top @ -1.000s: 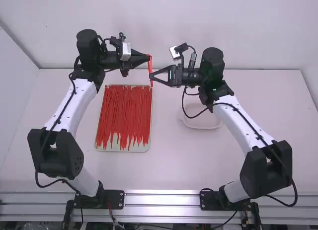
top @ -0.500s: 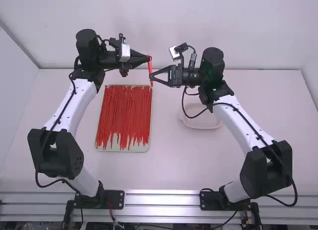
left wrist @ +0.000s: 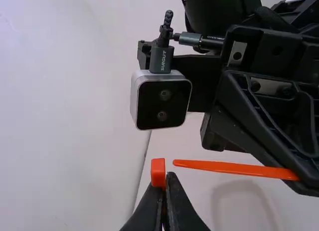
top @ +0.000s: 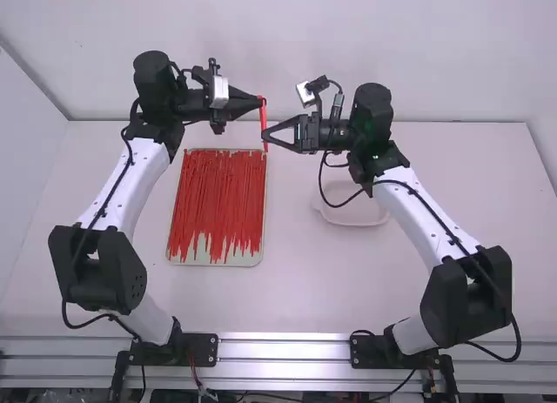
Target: Fasten the cable tie
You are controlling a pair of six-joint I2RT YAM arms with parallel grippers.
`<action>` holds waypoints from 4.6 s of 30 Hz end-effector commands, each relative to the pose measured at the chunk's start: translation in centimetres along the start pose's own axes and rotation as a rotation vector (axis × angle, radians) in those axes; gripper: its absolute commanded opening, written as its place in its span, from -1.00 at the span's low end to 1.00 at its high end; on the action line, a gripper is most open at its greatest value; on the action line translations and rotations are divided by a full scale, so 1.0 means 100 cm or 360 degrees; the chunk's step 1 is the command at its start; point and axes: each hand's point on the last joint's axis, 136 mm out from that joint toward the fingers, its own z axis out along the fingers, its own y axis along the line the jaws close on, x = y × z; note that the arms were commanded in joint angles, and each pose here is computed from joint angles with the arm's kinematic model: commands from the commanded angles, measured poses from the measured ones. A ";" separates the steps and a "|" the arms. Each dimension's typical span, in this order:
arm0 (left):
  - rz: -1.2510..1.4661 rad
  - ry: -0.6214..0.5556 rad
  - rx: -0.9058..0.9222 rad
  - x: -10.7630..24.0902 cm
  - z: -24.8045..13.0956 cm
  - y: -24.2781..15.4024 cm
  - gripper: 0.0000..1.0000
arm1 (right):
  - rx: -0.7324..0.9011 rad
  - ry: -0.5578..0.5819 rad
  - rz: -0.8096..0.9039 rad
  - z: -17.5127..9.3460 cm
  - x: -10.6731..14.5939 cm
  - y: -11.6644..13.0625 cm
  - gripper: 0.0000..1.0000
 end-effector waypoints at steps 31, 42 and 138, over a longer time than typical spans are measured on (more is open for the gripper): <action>0.0048 -0.0069 0.0124 -0.016 0.008 -0.012 -0.96 | -0.0028 0.0024 -0.0030 0.001 -0.001 0.007 -1.00; 0.0020 -0.0100 0.0202 -0.018 0.012 -0.023 -0.96 | -0.0053 -0.0008 -0.0021 0.001 -0.008 0.015 -1.00; -0.0243 -0.0144 0.0404 -0.012 0.049 -0.064 -0.96 | -0.0004 -0.0188 0.0040 -0.043 -0.040 0.011 -1.00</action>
